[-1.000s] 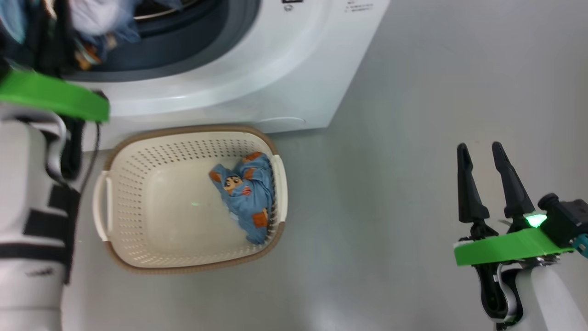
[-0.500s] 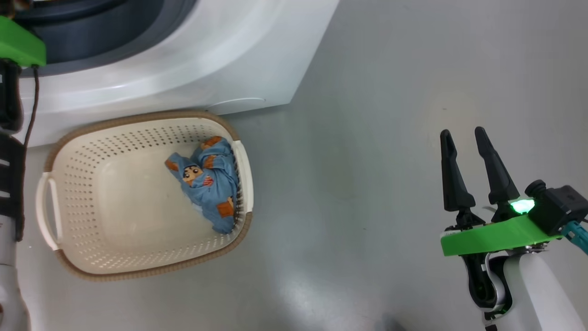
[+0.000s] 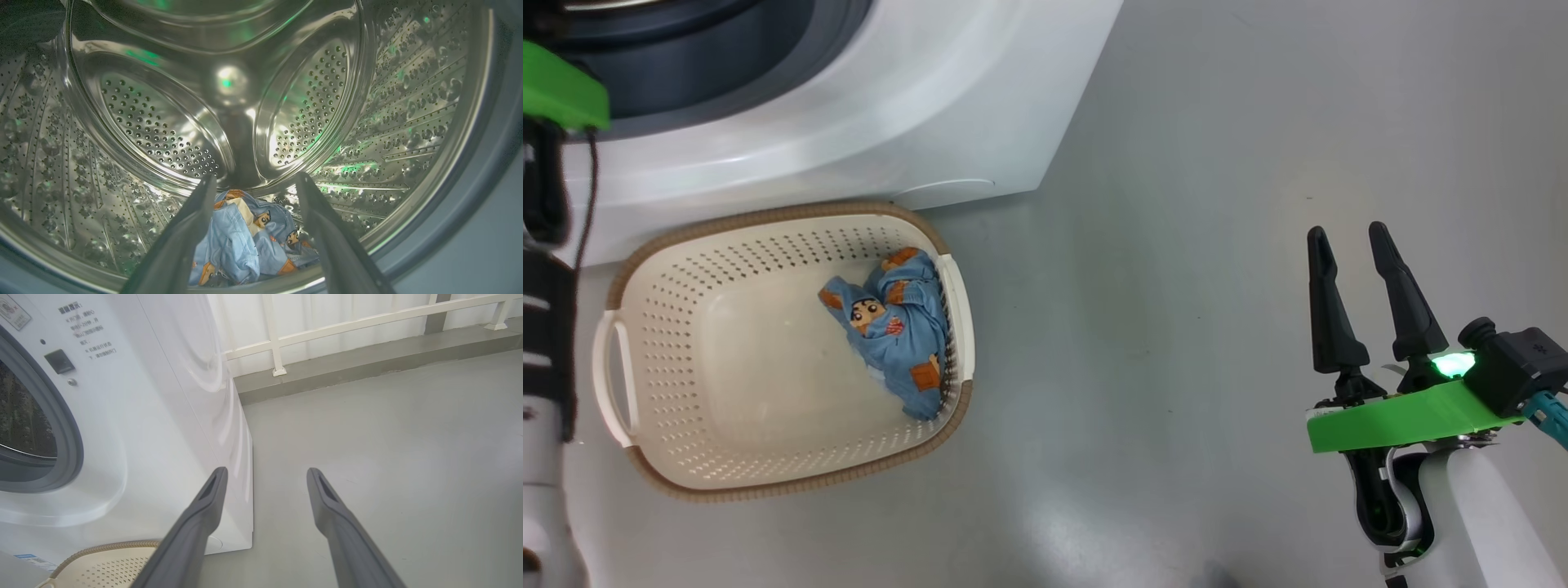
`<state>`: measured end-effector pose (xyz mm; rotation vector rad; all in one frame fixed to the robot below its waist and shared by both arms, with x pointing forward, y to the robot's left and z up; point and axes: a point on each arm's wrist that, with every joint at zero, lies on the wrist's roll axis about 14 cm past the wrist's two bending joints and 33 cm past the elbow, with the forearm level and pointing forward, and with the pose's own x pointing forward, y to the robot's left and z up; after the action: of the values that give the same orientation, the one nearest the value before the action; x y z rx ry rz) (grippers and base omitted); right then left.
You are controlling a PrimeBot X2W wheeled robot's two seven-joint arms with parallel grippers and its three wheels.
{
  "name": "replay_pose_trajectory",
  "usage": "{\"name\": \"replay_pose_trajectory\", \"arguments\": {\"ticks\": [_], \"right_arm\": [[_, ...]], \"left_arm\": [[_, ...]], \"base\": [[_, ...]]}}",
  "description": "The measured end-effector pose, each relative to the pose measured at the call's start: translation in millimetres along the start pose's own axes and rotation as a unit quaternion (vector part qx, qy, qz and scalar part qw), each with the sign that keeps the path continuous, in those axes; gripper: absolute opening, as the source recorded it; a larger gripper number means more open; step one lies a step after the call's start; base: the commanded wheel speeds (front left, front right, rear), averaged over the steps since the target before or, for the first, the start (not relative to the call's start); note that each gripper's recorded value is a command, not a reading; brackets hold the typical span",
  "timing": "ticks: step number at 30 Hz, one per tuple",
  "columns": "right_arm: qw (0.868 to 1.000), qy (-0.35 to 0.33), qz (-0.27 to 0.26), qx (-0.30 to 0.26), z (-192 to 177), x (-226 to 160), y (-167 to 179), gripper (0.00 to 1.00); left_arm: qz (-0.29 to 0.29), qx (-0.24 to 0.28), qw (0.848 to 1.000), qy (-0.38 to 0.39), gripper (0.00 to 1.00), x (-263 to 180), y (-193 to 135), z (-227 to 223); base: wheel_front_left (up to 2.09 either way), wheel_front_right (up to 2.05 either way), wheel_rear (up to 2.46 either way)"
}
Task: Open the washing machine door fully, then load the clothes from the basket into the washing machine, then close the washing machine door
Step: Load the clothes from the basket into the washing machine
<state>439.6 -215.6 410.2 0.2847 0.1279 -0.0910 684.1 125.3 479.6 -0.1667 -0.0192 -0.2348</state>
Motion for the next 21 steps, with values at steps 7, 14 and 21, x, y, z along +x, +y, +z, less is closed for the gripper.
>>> {"name": "replay_pose_trajectory", "arguments": {"ticks": [7,14,21], "right_arm": [[1.0,-0.01,0.011,-0.001,6.7,1.5,7.8,1.0],[1.0,-0.024,0.02,-0.005,17.6,1.2,14.4,1.0],[0.998,-0.037,0.04,-0.011,29.5,0.8,24.9,1.0]], "left_arm": [[0.003,-0.009,1.0,0.009,1.0,-23.0,-1.5,-7.6],[0.004,-0.023,1.0,0.011,1.0,-51.8,-10.0,-8.8],[0.01,-0.022,1.0,0.017,1.0,-88.3,-12.0,-10.3]], "base": [[0.0,0.0,0.0],[0.0,0.0,0.0],[0.0,0.0,0.0]]}}
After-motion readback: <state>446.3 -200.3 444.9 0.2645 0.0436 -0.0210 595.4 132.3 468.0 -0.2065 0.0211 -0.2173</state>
